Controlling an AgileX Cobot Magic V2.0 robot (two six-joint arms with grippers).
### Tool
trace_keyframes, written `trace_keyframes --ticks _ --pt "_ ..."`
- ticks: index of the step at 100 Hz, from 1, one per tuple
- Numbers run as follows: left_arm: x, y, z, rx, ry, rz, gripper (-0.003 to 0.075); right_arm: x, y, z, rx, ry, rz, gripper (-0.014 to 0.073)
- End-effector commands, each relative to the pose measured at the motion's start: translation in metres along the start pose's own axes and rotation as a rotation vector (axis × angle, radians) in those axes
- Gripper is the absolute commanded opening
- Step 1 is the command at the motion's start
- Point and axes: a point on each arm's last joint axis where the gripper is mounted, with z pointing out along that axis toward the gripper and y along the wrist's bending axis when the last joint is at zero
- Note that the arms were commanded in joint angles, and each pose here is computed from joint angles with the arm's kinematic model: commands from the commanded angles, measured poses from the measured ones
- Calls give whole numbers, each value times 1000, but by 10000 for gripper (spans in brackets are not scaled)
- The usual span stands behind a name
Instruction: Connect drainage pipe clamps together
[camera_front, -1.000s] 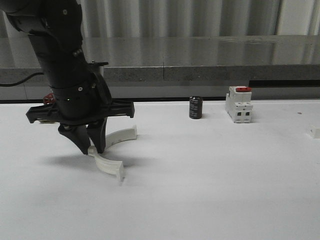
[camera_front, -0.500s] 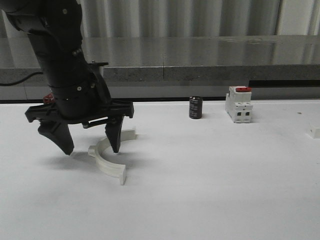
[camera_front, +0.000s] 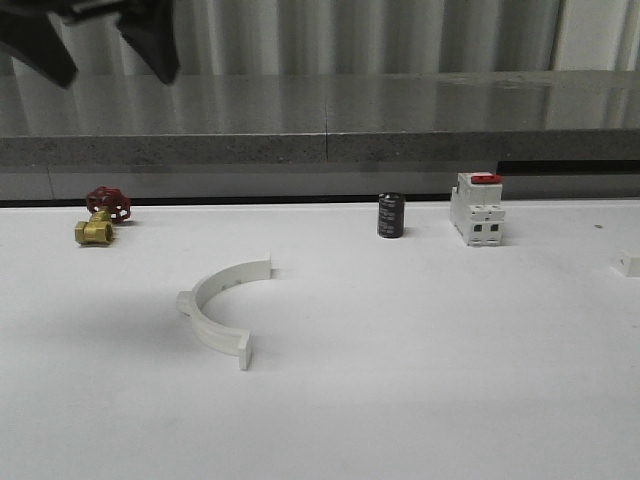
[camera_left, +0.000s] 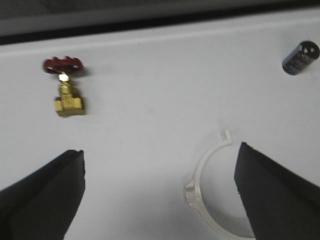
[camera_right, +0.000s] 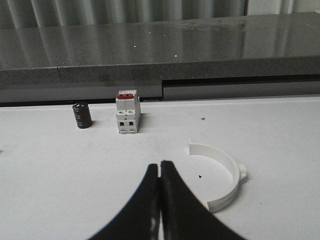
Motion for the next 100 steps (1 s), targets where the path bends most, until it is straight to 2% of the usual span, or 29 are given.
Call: trace_keyframes --ticks 1,15,25,55,71,83,94,100 --pt "-10 21 -46 3 -190 -8 597 -14 1 -3 -4 -118 -10 -67" --pt "12 53 -78 -53 -261 -30 597 -15 1 -3 -5 -127 -10 -67" --pt "33 66 -96 -66 -293 -38 597 -14 1 -3 -5 -124 -10 -67" --pt "105 69 -135 -17 -387 -63 597 -15 1 -3 -5 -127 -8 -67" --pt "141 71 -149 -12 -441 -64 583 -26 2 -6 -14 -161 47 -67" --pt "161 72 -154 -12 -476 -62 461 -44 4 -11 -22 -197 59 -67" --pt "171 72 -158 -9 -504 -62 259 -66 7 -16 -26 -163 59 -67" --pt "174 72 -158 -9 -510 -62 137 -76 8 -15 -25 -88 58 -67"
